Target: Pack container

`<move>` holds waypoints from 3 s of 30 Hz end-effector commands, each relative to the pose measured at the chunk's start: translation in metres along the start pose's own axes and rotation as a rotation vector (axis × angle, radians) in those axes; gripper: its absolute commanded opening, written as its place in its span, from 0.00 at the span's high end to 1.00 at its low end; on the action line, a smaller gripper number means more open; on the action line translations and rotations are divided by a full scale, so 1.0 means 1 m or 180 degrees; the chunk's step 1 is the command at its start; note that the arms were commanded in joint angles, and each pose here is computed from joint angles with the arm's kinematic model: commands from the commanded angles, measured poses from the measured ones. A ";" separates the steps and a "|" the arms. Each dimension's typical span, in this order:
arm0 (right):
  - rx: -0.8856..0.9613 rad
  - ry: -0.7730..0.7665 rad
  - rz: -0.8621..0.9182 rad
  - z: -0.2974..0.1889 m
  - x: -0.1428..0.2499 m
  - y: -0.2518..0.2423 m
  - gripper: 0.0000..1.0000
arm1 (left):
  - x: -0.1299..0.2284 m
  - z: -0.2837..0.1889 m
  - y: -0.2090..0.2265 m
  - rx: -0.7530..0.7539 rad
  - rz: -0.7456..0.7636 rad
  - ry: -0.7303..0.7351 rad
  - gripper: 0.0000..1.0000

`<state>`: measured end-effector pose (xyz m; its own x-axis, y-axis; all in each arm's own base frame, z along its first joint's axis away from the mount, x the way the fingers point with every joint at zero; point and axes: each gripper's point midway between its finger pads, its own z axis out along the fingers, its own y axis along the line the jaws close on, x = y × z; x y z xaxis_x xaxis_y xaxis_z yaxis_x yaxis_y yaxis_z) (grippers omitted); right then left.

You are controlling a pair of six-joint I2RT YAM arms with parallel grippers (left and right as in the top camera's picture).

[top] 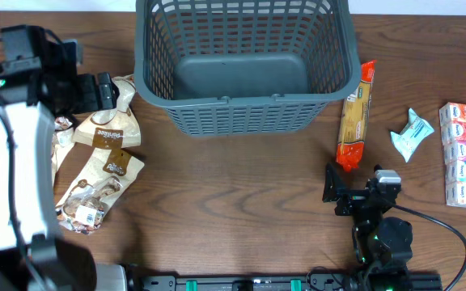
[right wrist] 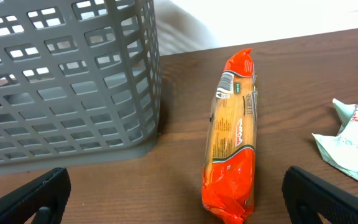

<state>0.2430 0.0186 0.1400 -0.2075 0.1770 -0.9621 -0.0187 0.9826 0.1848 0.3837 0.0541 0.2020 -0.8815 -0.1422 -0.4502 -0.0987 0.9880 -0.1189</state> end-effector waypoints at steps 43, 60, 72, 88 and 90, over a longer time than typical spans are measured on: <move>0.0032 0.0074 0.0231 0.002 0.006 -0.001 0.01 | 0.026 0.193 0.037 -0.0528 0.0732 0.0848 0.01; 0.0031 0.0074 0.0230 0.002 0.006 -0.001 0.01 | 0.032 0.193 0.037 -0.0536 0.0513 0.0906 0.48; 0.0032 0.0073 0.0228 0.002 0.006 -0.001 0.01 | 0.050 0.187 0.036 -0.0564 0.0235 0.1136 0.94; 0.0034 0.0074 0.0227 0.002 0.006 -0.002 0.01 | 0.027 0.140 0.028 -0.0575 0.0242 0.0850 0.94; 0.0032 0.0074 0.0227 0.002 0.006 -0.001 0.01 | 0.015 0.121 0.026 -0.0583 0.0248 0.0678 0.94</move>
<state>0.2435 0.0183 0.1358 -0.2250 0.2323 -0.9462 -0.0003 0.9711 0.2385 0.4162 0.0685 0.0336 -0.9900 -0.0560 -0.1292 -0.0654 0.9955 0.0692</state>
